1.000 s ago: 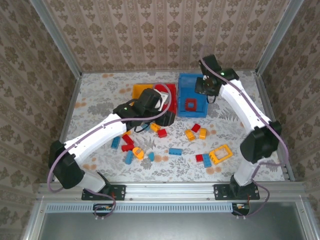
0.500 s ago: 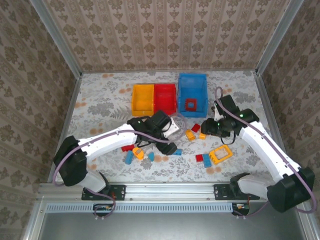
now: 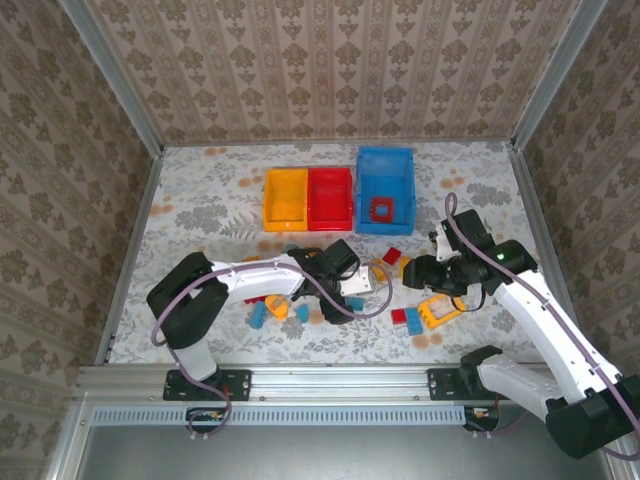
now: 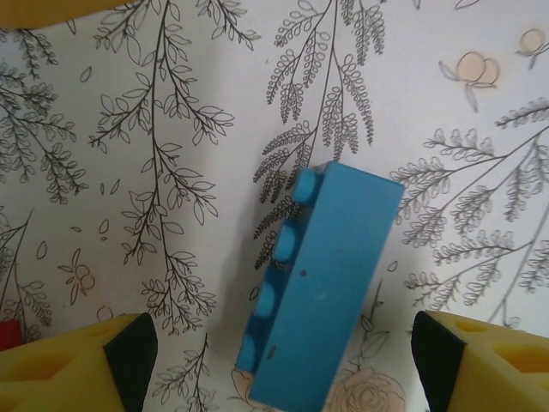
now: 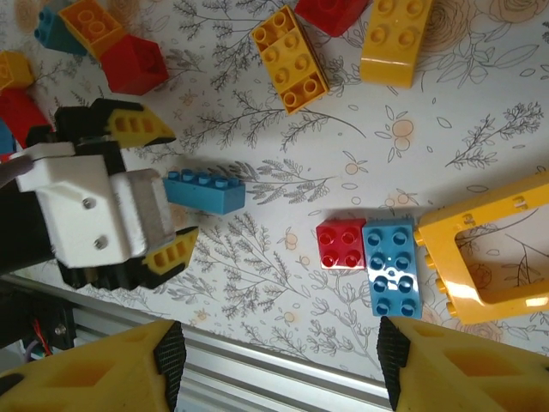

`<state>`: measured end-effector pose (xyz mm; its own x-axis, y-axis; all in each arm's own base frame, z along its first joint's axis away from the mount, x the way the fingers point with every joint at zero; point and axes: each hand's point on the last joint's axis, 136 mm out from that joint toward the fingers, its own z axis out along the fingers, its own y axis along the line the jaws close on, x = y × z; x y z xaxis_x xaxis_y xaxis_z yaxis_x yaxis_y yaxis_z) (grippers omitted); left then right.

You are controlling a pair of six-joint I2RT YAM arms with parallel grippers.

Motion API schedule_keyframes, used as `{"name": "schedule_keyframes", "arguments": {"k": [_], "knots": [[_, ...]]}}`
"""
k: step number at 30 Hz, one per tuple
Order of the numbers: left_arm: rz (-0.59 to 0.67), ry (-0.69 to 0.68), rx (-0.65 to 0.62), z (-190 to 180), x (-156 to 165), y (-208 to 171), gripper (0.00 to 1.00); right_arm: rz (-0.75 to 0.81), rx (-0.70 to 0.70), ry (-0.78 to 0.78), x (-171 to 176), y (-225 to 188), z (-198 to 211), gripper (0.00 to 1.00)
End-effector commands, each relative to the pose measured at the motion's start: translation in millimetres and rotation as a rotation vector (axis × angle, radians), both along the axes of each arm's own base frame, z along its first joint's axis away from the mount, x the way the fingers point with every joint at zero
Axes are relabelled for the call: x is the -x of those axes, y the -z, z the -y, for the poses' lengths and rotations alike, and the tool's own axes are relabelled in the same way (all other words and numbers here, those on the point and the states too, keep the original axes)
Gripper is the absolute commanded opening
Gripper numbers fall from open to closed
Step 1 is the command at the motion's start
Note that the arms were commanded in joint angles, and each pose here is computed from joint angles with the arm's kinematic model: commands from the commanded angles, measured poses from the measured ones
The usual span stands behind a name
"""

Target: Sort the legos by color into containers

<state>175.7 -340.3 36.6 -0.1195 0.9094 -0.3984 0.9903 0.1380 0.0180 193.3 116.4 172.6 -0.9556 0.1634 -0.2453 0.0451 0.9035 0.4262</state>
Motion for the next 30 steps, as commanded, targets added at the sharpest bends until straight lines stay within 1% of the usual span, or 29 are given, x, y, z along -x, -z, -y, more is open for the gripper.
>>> {"name": "schedule_keyframes", "arguments": {"k": [1,4,7,9,12,15,17,20,23,27,30], "knots": [[0.043,0.038,0.029,10,-8,-6,0.82,-0.055,-0.009,0.013,17,5,2,0.65],[0.049,0.039,0.043,12,-6,-10,0.82,-0.055,-0.006,0.017,17,7,3,0.65],[0.055,0.053,0.082,18,-1,-23,0.83,-0.049,0.001,0.024,14,6,4,0.65],[0.045,0.061,0.12,27,2,-36,0.83,-0.041,0.014,0.035,12,4,6,0.65],[0.035,0.076,0.193,53,7,-59,0.84,0.011,0.084,0.109,6,-7,24,0.65],[0.027,0.073,0.242,82,11,-70,0.84,0.107,0.151,0.235,-3,-31,51,0.65],[0.02,0.068,0.272,103,14,-73,0.83,0.165,0.177,0.327,-7,-52,68,0.63],[0.021,0.073,0.277,131,20,-67,0.8,0.223,0.221,0.443,-7,-81,91,0.59],[0.035,0.056,0.271,156,18,-62,0.77,0.298,0.224,0.5,-6,-111,101,0.58],[0.023,-0.007,0.279,188,7,-53,0.73,0.407,0.225,0.558,4,-153,115,0.58],[0.006,-0.015,0.297,209,8,-48,0.72,0.464,0.225,0.587,14,-173,123,0.59]]}}
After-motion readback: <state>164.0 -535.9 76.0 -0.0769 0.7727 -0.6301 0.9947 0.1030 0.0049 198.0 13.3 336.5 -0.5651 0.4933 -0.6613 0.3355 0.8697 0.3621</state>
